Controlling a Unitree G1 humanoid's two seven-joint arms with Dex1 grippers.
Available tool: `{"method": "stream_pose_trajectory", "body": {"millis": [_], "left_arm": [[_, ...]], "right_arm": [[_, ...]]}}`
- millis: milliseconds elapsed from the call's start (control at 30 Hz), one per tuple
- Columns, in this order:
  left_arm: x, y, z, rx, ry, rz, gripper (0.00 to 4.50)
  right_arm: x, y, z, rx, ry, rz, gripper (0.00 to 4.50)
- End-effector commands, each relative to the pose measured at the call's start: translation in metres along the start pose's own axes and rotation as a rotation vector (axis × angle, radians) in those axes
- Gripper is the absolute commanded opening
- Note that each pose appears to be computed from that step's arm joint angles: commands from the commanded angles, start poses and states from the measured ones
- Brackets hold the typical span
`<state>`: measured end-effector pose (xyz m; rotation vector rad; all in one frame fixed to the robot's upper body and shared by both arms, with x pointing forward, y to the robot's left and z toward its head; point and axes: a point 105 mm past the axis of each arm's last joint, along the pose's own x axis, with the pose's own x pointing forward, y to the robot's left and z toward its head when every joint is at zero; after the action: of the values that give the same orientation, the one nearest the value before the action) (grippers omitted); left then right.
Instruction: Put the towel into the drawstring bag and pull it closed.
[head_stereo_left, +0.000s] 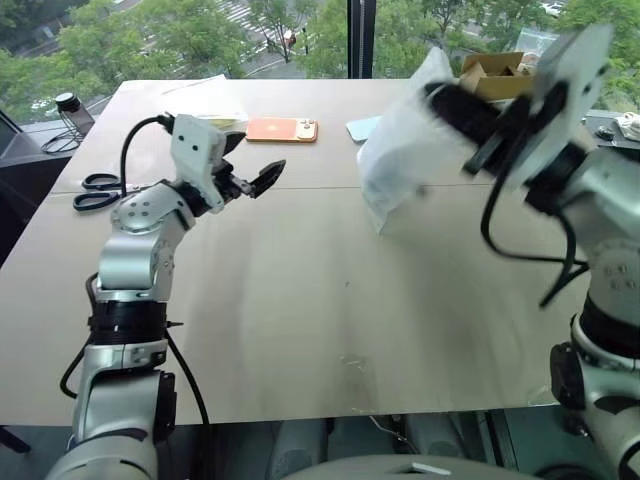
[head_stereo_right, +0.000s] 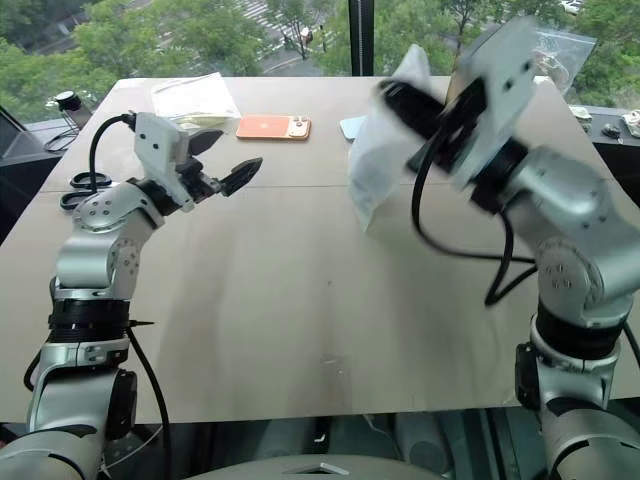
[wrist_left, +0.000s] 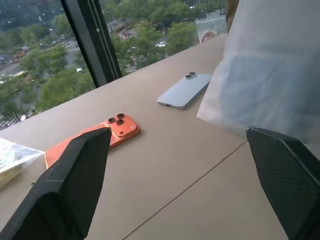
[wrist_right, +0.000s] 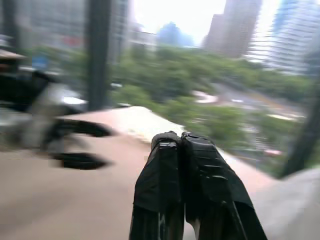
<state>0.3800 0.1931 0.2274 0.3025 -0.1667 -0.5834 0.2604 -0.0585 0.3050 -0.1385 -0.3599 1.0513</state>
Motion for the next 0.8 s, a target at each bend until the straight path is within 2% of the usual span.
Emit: {"method": "stream_pose_trajectory", "body": {"millis": [33,200,367,600,800], "left_arm": [[0.007,-0.015,0.008,0.01,-0.023,-0.083,4.25],[0.011,-0.021,0.012,0.004,-0.037,-0.124,4.25],[0.0,0.003,0.0,0.028,0.028,-0.044,4.25],[-0.038,0.044,-0.03,0.204,0.184,0.067,4.25],[-0.042,0.04,-0.035,0.294,0.171,0.089,4.25]], "right_arm": [[-0.007,0.022,0.002,0.061,0.005,0.102,0.0],[-0.017,0.029,-0.016,0.102,0.101,0.129,0.0],[-0.026,0.04,-0.026,0.124,0.176,0.178,0.0],[-0.032,0.006,-0.032,0.079,0.207,0.0,0.0],[-0.04,-0.017,-0.029,0.051,0.205,-0.079,0.0]]}}
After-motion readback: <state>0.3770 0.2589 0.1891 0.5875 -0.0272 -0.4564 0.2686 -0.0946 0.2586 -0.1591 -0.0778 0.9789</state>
